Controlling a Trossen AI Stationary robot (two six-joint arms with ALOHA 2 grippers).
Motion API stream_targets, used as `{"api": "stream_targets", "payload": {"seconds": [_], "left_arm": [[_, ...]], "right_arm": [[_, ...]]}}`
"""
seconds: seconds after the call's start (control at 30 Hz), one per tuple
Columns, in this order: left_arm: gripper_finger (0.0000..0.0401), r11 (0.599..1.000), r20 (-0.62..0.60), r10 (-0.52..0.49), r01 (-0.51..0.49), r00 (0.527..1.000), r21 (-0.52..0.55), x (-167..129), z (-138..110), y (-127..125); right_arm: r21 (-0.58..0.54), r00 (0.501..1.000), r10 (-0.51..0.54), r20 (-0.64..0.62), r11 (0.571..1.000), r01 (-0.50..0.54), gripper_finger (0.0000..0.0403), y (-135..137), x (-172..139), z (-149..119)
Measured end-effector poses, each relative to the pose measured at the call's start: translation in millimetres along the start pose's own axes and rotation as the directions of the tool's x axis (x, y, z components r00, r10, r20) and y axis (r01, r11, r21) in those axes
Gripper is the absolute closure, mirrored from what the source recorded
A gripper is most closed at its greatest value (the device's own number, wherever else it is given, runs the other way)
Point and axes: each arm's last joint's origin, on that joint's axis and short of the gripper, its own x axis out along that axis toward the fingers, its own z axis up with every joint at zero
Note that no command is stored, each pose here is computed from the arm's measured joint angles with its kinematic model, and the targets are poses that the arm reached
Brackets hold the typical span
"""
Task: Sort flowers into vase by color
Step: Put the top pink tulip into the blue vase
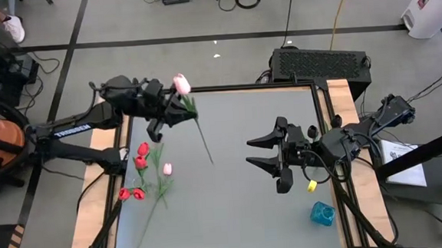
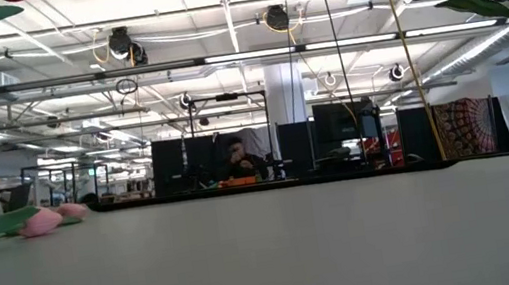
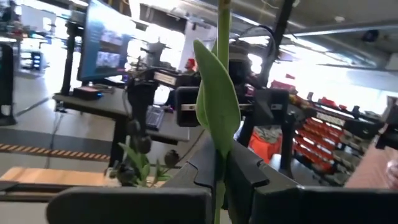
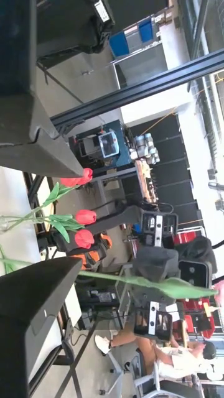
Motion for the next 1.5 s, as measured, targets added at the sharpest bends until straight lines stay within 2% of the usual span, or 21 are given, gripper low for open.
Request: {"api": "stream_targets", "payload": {"seconds": [0.77, 0.9, 1.07, 1.27, 1.5], "left_arm": [[0.0381, 0.985, -0.087, -0.172, 0.172, 0.981, -0.01, 86, -23, -39], [0.0381, 0.986, -0.082, -0.166, 0.168, 0.983, 0.008, 94, -24, -44], [0.0381, 0.987, -0.085, -0.158, 0.16, 0.984, 0.016, 100, -25, -46], [0.0381, 0.991, -0.076, -0.133, 0.134, 0.988, 0.019, 101, -25, -47], [0.0381, 0.993, -0.076, -0.117, 0.119, 0.99, 0.019, 102, -26, -46]], "right_arm": [[0.032, 0.999, -0.003, 0.05, 0.999, 0.001, 0.0192, -2, 2, 6], [0.059, 0.996, 0.004, 0.084, 0.998, -0.009, 0.0192, -1, 1, 10], [0.174, 0.994, 0.009, 0.109, 0.984, -0.028, 0.0192, -1, 1, 13], [0.185, 0.994, 0.007, 0.109, 0.982, -0.027, 0.0192, -1, 1, 12], [0.277, 0.993, -0.046, 0.111, 0.961, 0.013, 0.0192, -11, 14, 10]]}}
